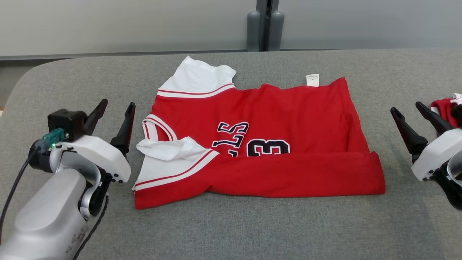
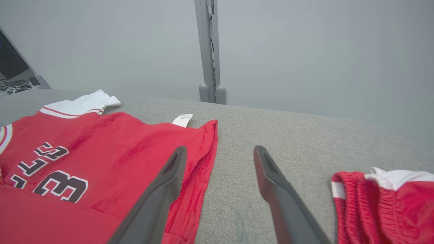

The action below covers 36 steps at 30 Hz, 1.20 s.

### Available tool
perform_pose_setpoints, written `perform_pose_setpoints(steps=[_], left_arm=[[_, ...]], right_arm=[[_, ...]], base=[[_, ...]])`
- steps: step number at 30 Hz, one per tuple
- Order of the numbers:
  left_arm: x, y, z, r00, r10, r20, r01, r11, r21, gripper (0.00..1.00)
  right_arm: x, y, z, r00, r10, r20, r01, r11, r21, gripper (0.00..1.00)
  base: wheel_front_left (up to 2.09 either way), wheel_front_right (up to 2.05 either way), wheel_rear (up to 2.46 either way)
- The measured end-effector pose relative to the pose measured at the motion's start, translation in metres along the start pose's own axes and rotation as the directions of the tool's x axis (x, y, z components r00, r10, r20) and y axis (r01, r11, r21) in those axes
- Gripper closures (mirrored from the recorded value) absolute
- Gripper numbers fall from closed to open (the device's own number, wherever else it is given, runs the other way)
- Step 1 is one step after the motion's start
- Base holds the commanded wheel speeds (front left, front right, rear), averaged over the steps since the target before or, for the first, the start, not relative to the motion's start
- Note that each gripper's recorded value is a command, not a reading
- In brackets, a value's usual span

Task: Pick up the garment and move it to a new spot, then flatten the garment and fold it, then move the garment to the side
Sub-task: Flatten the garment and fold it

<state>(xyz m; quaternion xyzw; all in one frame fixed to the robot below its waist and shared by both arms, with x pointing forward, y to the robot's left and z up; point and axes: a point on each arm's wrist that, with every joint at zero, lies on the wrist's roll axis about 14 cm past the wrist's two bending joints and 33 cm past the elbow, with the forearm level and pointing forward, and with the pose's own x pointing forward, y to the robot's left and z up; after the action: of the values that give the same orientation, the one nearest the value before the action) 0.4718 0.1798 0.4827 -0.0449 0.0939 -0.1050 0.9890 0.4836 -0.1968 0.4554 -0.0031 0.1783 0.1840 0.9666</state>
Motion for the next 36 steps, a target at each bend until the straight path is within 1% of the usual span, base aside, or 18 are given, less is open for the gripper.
perform_pose_setpoints(steps=[5,7,8,9,10,11,13,14,16,20,23,26,30,34,36], left_arm=[[-0.015,-0.009,0.011,0.994,0.046,0.095,-0.037,0.995,-0.098,0.0],[-0.022,-0.015,0.02,0.987,0.068,0.143,-0.047,0.988,-0.147,0.0],[-0.025,-0.016,0.029,0.98,0.088,0.179,-0.063,0.988,-0.141,0.0],[-0.03,-0.02,0.034,0.974,0.089,0.208,-0.067,0.991,-0.112,0.0],[-0.035,-0.025,0.036,0.969,0.091,0.231,-0.068,0.992,-0.107,0.0],[-0.04,-0.031,0.032,0.967,0.098,0.234,-0.072,0.991,-0.116,0.0],[-0.051,-0.045,0.016,0.973,0.081,0.218,-0.062,0.994,-0.094,0.0],[-0.055,-0.047,0.011,0.974,0.084,0.213,-0.068,0.994,-0.083,0.0],[-0.061,-0.047,0.003,0.972,0.112,0.206,-0.093,0.99,-0.103,0.0],[-0.073,-0.047,-0.011,0.97,0.157,0.187,-0.134,0.983,-0.128,0.0],[-0.081,-0.04,-0.022,0.964,0.208,0.166,-0.183,0.971,-0.152,0.0],[-0.087,-0.033,-0.037,0.962,0.24,0.129,-0.22,0.963,-0.153,0.0],[-0.091,-0.03,-0.057,0.967,0.244,0.073,-0.233,0.963,-0.137,0.0],[-0.095,-0.034,-0.093,0.975,0.219,-0.039,-0.222,0.97,-0.101,0.0],[-0.095,-0.032,-0.102,0.972,0.223,-0.069,-0.229,0.97,-0.083,0.0]], right_arm=[[-0.007,0.007,0.023,0.992,-0.013,0.126,0.014,1.0,-0.014,0.0],[-0.011,0.011,0.054,0.973,-0.007,0.232,0.019,0.999,-0.049,0.0],[-0.015,0.013,0.064,0.96,-0.007,0.28,0.025,0.998,-0.057,0.0],[-0.019,0.018,0.067,0.951,-0.006,0.31,0.027,0.998,-0.063,0.0],[-0.024,0.024,0.062,0.947,-0.006,0.322,0.029,0.997,-0.065,0.0],[-0.029,0.032,0.053,0.945,-0.006,0.327,0.029,0.997,-0.067,0.0],[-0.039,0.046,0.047,0.932,-0.009,0.363,0.033,0.998,-0.06,0.0],[-0.043,0.053,0.048,0.923,-0.009,0.384,0.035,0.997,-0.062,0.0],[-0.052,0.062,0.047,0.908,-0.024,0.418,0.05,0.997,-0.05,0.0],[-0.064,0.08,0.035,0.9,-0.052,0.433,0.061,0.998,-0.007,0.0],[-0.069,0.088,0.023,0.908,-0.061,0.414,0.066,0.998,0.003,0.0],[-0.069,0.09,0.014,0.914,-0.073,0.4,0.069,0.997,0.024,0.0],[-0.069,0.09,0.013,0.914,-0.079,0.398,0.074,0.997,0.03,0.0],[-0.07,0.086,0.014,0.913,-0.086,0.398,0.082,0.996,0.028,0.0],[-0.07,0.084,0.014,0.913,-0.089,0.399,0.085,0.996,0.026,0.0]], base=[[0.0,0.0,0.0],[0.0,0.0,0.0],[0.0,0.0,0.0],[0.0,0.0,0.0],[0.0,0.0,0.0],[0.0,0.0,0.0],[0.0,0.0,0.0],[0.0,0.0,0.0],[0.0,0.0,0.0],[0.0,0.0,0.0],[0.0,0.0,0.0],[0.0,0.0,0.0],[0.0,0.0,0.0],[0.0,0.0,0.0],[0.0,0.0,0.0]])
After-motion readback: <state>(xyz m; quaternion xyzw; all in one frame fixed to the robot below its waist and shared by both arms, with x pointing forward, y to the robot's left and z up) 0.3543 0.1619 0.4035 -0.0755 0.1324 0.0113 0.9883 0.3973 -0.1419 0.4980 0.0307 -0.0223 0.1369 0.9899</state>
